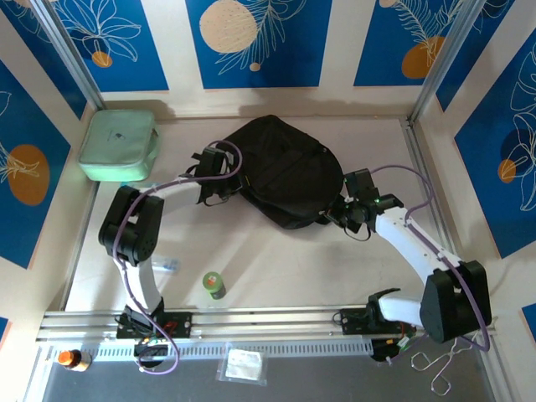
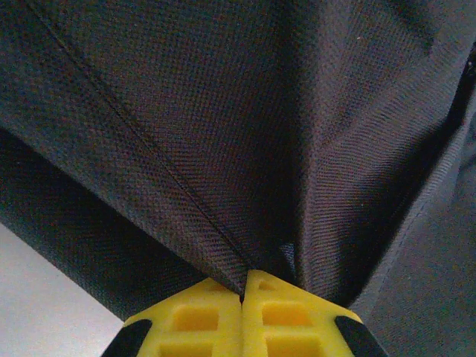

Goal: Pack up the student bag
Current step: Zip the student bag at the top-center of the table.

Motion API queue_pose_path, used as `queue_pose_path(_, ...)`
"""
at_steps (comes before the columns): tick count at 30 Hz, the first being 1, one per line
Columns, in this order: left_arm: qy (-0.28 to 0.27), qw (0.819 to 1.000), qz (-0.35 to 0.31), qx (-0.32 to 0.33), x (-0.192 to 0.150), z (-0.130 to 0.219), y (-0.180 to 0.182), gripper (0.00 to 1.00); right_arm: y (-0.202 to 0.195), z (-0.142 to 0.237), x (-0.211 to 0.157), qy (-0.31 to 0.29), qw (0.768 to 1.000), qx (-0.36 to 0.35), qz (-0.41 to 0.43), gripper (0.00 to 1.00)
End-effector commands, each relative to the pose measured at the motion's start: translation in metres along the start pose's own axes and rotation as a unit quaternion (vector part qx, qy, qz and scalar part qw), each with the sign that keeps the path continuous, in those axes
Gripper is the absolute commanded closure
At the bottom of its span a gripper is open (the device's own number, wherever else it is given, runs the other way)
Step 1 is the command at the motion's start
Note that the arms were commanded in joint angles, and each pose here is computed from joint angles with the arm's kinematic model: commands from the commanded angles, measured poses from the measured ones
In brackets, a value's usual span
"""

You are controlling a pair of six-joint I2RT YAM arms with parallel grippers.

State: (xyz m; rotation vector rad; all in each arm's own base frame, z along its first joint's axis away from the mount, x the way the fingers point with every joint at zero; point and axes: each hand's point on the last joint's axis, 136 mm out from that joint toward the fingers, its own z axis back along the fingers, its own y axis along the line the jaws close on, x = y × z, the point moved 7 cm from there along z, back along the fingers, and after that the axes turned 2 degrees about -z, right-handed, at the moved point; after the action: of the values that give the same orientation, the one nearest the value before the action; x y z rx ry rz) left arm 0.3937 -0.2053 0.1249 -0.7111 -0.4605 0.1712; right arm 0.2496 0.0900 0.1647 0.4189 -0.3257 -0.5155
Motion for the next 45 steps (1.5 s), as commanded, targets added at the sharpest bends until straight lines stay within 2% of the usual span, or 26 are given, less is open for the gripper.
queue_pose_path(1, 0.015, 0.999, -0.023, 0.019, 0.007, -0.003, 0.004, 1.00, 0.005, 0.000, -0.003, 0.018, 0.999, 0.018, 0.029, 1.00)
queue_pose_path(6, 0.011, 0.997, -0.062, 0.041, 0.025, -0.004, -0.004, 1.00, 0.025, -0.001, -0.013, 0.031, 0.995, 0.057, 0.080, 1.00)
queue_pose_path(7, 0.012, 0.997, -0.066, 0.047, 0.029, -0.003, -0.005, 0.97, 0.031, -0.002, -0.016, 0.035, 0.993, 0.065, 0.093, 1.00)
queue_pose_path(10, 0.025, 0.996, -0.059, 0.054, 0.028, 0.002, -0.003, 0.62, 0.050, -0.003, -0.026, 0.046, 0.985, 0.098, 0.132, 1.00)
queue_pose_path(11, 0.026, 0.996, -0.056, 0.057, 0.026, 0.006, -0.001, 0.56, 0.058, -0.003, -0.030, 0.048, 0.981, 0.112, 0.149, 1.00)
queue_pose_path(16, 0.012, 0.997, -0.021, 0.067, 0.012, 0.037, 0.009, 0.45, 0.095, -0.006, -0.039, 0.047, 0.966, 0.141, 0.212, 1.00)
queue_pose_path(25, -0.003, 0.999, 0.021, 0.033, -0.016, 0.082, 0.002, 0.36, 0.155, -0.020, -0.046, 0.061, 0.943, 0.186, 0.269, 1.00)
queue_pose_path(28, 0.006, 0.997, 0.076, 0.004, -0.026, 0.086, -0.001, 0.35, 0.170, -0.026, -0.053, 0.070, 0.937, 0.196, 0.282, 1.00)
queue_pose_path(30, 0.005, 0.993, 0.105, -0.054, -0.033, 0.085, -0.013, 0.35, 0.176, -0.030, -0.059, 0.077, 0.935, 0.201, 0.282, 1.00)
queue_pose_path(32, 0.000, 0.989, 0.126, -0.077, -0.038, 0.085, -0.021, 0.35, 0.180, -0.034, -0.064, 0.084, 0.934, 0.208, 0.278, 1.00)
queue_pose_path(39, -0.015, 0.983, 0.172, -0.068, -0.046, 0.075, -0.017, 0.35, 0.177, -0.038, -0.074, 0.094, 0.933, 0.230, 0.259, 1.00)
queue_pose_path(45, -0.009, 0.976, 0.198, -0.086, -0.050, 0.056, -0.014, 0.38, 0.169, -0.035, -0.078, 0.093, 0.932, 0.240, 0.254, 1.00)
